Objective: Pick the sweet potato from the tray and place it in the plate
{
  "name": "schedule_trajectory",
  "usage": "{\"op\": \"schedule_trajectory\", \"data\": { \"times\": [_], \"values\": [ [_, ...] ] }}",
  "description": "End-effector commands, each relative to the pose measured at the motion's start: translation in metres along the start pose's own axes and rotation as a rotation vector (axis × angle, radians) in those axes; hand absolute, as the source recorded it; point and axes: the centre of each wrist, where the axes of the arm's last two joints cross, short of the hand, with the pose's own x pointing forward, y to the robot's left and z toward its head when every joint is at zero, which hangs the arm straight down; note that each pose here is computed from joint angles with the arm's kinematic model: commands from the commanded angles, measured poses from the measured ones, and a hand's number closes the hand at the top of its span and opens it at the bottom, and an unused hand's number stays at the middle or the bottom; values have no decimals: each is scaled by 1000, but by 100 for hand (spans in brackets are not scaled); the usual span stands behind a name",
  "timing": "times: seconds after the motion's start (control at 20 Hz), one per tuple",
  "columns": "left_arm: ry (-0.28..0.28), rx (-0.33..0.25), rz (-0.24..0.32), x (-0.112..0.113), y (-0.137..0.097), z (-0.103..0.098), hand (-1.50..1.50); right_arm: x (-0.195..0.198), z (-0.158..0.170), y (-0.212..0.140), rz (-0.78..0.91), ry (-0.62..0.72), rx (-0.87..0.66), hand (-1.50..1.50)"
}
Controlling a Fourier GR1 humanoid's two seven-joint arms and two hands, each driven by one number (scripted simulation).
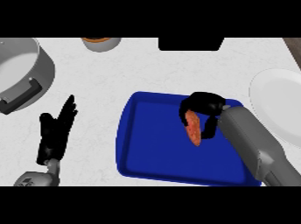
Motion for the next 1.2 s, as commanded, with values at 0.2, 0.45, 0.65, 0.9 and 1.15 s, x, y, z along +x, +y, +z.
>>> {"op": "schedule_trajectory", "data": {
  "times": [0.2, 0.45, 0.65, 0.9, 1.15],
  "values": [
    [-2, 23, 0, -5, 10, 1, 0, -28, 37, 4, -32, 275, -269, 150],
    [23, 51, 10, -12, 13, 7, 0, -54, 85, -1, -133, 745, -555, 150],
    [16, 54, 0, -10, 21, 7, 0, -42, 89, -5, -26, 800, -753, 150],
    [23, 55, 4, -15, 14, 3, 0, -19, 105, -27, -17, 774, -1025, 150],
    [5, 20, 12, -13, 12, 0, 0, -11, 166, -67, 68, 912, -1199, 150]
  ]
}}
